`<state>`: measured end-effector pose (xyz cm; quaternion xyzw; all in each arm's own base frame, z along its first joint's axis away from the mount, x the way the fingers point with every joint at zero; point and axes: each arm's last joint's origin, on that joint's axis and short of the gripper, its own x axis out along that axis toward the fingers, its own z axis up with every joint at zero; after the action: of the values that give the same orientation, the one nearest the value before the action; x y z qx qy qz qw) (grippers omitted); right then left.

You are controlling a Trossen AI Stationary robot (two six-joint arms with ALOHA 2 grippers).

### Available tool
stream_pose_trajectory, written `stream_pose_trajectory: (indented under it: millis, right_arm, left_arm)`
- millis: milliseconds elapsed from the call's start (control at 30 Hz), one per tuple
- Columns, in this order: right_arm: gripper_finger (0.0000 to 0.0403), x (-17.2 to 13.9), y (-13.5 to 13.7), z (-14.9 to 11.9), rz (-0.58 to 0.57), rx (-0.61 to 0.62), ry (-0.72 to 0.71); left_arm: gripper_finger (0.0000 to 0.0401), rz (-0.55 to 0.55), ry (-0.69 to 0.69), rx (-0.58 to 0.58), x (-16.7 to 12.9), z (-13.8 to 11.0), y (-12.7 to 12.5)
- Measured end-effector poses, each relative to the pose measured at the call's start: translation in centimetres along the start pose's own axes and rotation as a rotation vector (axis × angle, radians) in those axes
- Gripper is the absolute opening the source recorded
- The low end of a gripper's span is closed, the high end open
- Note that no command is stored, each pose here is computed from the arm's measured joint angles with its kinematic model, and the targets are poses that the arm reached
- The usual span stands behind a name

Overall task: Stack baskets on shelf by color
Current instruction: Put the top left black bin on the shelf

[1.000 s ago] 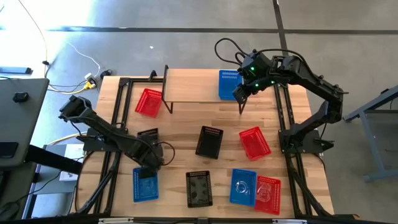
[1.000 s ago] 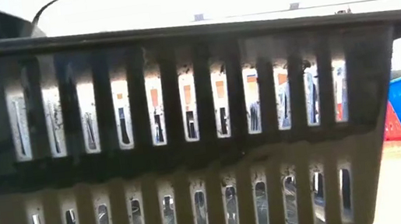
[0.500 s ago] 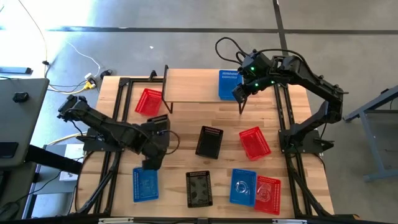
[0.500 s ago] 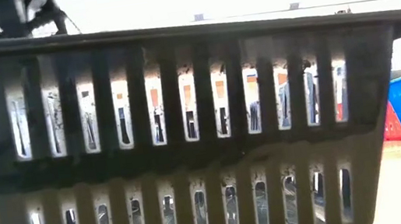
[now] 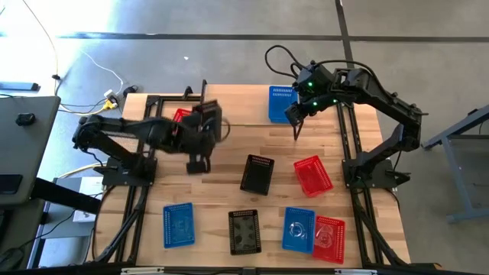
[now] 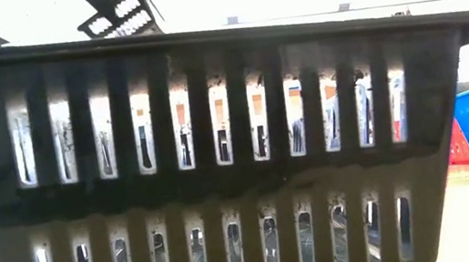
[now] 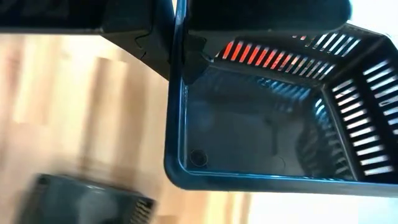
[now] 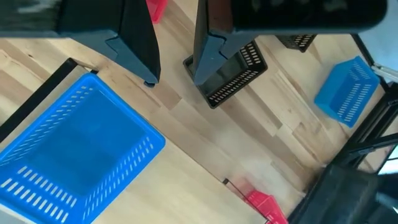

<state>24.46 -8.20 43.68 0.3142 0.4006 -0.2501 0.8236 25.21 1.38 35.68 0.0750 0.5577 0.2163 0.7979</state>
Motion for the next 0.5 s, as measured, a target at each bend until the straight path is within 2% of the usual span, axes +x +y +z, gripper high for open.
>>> stream_pose_trajectory:
  millis: [333, 500]
  right_arm:
    - [0.0083, 0.0, -0.1, 0.1, -0.043, 0.033, -0.026]
    - [0.0083, 0.0, -0.1, 0.1, -0.043, 0.034, -0.026]
  left_arm:
    - [0.0000, 0.128, -0.009, 0.024, 2.2, 1.0, 7.5]
    - [0.0000, 0.078, 0.016, 0.038, 4.0, 1.1, 9.5]
